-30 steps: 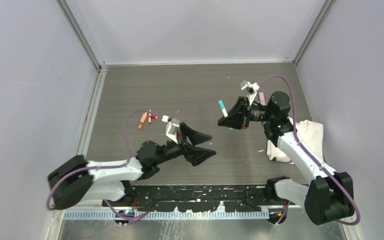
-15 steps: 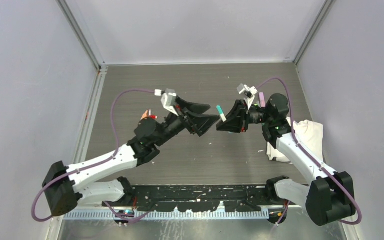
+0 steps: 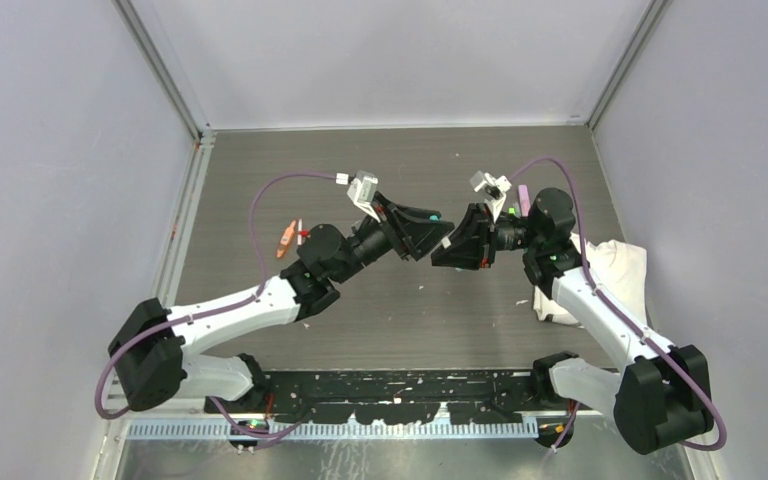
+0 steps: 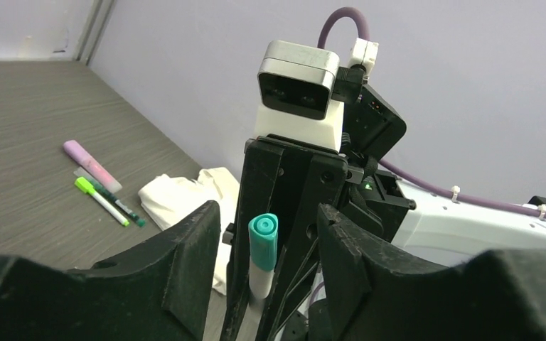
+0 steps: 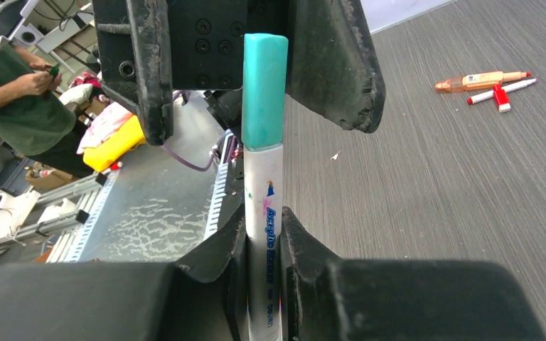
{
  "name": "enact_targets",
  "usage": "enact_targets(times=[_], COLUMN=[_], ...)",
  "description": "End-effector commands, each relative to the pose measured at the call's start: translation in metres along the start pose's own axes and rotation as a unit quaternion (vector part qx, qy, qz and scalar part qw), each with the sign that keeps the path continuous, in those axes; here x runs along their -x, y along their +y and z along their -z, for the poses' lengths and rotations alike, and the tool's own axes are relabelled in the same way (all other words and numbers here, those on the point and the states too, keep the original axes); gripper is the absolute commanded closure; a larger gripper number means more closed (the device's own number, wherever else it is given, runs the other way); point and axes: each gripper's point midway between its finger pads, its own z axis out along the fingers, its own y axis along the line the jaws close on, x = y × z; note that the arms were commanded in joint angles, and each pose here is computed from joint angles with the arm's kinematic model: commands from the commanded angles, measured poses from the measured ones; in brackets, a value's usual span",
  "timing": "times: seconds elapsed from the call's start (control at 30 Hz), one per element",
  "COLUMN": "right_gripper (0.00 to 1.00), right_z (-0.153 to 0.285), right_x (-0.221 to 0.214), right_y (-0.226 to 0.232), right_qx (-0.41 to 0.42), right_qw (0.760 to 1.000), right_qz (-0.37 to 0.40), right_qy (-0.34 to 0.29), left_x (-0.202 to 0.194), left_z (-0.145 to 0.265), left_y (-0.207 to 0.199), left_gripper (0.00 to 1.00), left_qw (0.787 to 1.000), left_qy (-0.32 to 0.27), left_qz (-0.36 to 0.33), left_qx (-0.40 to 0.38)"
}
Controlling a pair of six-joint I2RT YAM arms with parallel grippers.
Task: Insert the pens into the pen caps
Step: Press the pen cap onto the pen.
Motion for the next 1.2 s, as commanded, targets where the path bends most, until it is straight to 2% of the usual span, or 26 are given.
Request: enact_targets(times=[0.0,0.13,0.27,0.3,0.47,0.57,0.67,0.73,0.77,0.8,0.83,0.9,0.93,1.03,1.07,1.17], right_gripper=[0.99,0.99,0.99,0.99,0.99,0.99,0.99,0.99,0.99,0.99,0.99,0.99,0.99,0.99,0.99,0.99], right_z=[-0.001,-0.001,-0.001,-0.001,-0.003,-0.006,-0.003,0.004,0.013,0.025,0.031,0.032,0.028,0.011,0.006,0.002], right_x=[0.012,0.012,0.012,0.013,0.016,0.020,0.027,0.037,0.035,0.030,0.034,0.039,0.040,0.047,0.053,0.069], right_y=[0.010,0.010,0.010,0.009,0.014,0.022,0.016,-0.002,-0.019,-0.030,-0.040,-0.041,-0.036,-0.017,-0.010,-0.001], right_qx=[0.009,0.009,0.008,0.007,0.017,0.033,0.007,-0.065,-0.128,-0.186,-0.221,-0.226,-0.205,-0.115,-0.090,-0.054], right_qw=[0.999,0.999,0.999,0.999,1.000,0.999,1.000,0.998,0.992,0.981,0.972,0.972,0.977,0.992,0.995,0.996], right_qz=[0.036,0.036,0.034,0.033,0.020,0.009,0.013,0.016,0.015,0.042,0.057,0.059,0.056,0.041,0.019,0.021], right_qy=[-0.002,-0.001,-0.001,-0.001,0.007,0.018,0.013,-0.006,0.005,0.042,0.048,0.038,0.031,-0.008,-0.030,-0.072], left_x=[0.028,0.026,0.024,0.022,0.000,-0.018,-0.031,-0.041,-0.051,-0.057,-0.058,-0.061,-0.059,-0.068,-0.070,-0.070], left_z=[-0.009,-0.009,-0.009,-0.009,-0.006,0.003,0.020,0.025,0.027,0.029,0.032,0.034,0.032,0.019,0.019,0.019], left_y=[-0.021,-0.022,-0.022,-0.024,-0.039,-0.053,-0.059,-0.048,-0.034,-0.023,-0.012,0.007,0.003,-0.027,-0.046,-0.082], left_gripper=[0.49,0.60,0.95,0.99,0.99,0.99,0.99,0.99,0.99,0.99,0.99,0.99,0.99,0.99,0.99,0.99], left_qw=[0.998,0.998,0.998,0.998,0.993,0.979,0.965,0.968,0.974,0.977,0.981,0.980,0.981,0.983,0.977,0.957], left_qy=[-0.045,-0.044,-0.039,-0.034,0.022,0.082,0.123,0.148,0.166,0.181,0.186,0.191,0.183,0.177,0.182,0.173], left_qz=[0.008,0.010,0.009,0.007,-0.011,0.021,0.049,0.048,0.037,0.023,0.000,-0.041,-0.042,-0.005,0.013,0.065], left_qx=[-0.037,-0.041,-0.045,-0.052,-0.114,-0.187,-0.228,-0.197,-0.152,-0.107,-0.048,0.043,0.042,-0.052,-0.111,-0.225])
